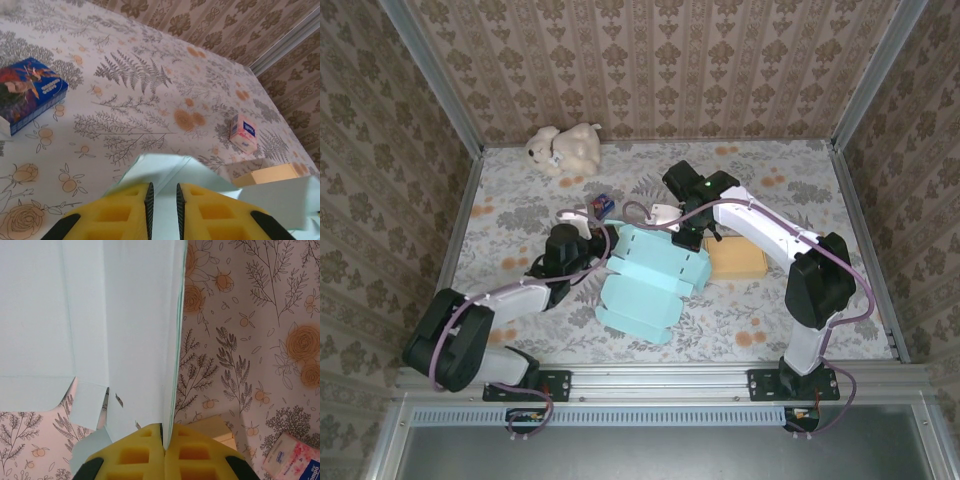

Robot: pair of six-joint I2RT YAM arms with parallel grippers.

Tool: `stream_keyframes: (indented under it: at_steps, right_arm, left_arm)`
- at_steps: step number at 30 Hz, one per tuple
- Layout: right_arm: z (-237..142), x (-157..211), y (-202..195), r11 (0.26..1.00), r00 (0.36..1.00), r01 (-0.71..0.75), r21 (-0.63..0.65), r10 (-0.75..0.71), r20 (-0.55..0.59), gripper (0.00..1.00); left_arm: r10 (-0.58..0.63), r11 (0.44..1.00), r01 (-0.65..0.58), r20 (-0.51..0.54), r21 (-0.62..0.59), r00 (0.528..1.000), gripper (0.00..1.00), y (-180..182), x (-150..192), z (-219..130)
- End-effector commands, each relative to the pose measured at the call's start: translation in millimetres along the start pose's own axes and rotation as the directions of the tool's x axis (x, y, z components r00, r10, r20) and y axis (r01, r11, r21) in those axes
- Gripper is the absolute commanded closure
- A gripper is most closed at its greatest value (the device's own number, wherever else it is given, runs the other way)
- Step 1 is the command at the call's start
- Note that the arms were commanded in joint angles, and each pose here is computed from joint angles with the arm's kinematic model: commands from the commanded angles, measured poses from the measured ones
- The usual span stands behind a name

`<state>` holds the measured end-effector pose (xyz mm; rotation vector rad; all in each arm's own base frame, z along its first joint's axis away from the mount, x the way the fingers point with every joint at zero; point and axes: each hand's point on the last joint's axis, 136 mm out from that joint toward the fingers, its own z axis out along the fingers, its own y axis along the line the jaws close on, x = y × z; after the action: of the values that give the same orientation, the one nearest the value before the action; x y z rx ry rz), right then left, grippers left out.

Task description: Fold the paper box

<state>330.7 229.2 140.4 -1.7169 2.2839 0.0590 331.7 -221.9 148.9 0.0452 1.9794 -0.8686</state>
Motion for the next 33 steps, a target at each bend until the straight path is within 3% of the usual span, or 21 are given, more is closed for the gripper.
stream_keyframes:
  at_steps: [1,8,13,19,26,33]
  right_arm:
    - [4.0,0.9,5.9,0.999,0.999,0.034,-0.010,-0.034,-0.020,1.00]
    - [0.8,-5.0,5.1,1.000,1.000,0.011,-0.004,-0.011,0.005,1.00]
    - [-5.0,-14.3,4.8,1.000,0.998,0.004,0.005,-0.004,0.065,1.00]
    - [-7.6,-26.5,9.9,0.997,0.989,0.058,0.041,-0.063,0.136,1.00]
    - [-15.7,-31.3,-17.3,0.951,0.985,0.074,0.300,-0.117,0.126,1.00]
    - [-28.2,-41.6,-23.9,0.898,0.975,0.081,0.433,-0.161,0.151,1.00]
  left_arm:
    - [0.040,0.999,-0.041,0.037,0.029,0.999,0.78,-14.1,-20.1,-4.9]
    - [0.109,0.984,-0.109,0.007,0.139,0.994,0.78,-58.0,-5.5,-2.4]
    - [0.132,0.981,-0.129,-0.008,0.148,0.991,0.78,-67.0,9.4,0.8]
    - [0.119,0.989,-0.118,0.000,0.089,0.993,0.78,-52.1,11.2,5.4]
    - [0.027,0.999,-0.029,-0.041,-0.040,0.999,0.79,2.2,21.2,-8.1]
    - [-0.041,0.995,0.032,-0.095,-0.091,0.995,0.78,39.5,47.6,-26.8]
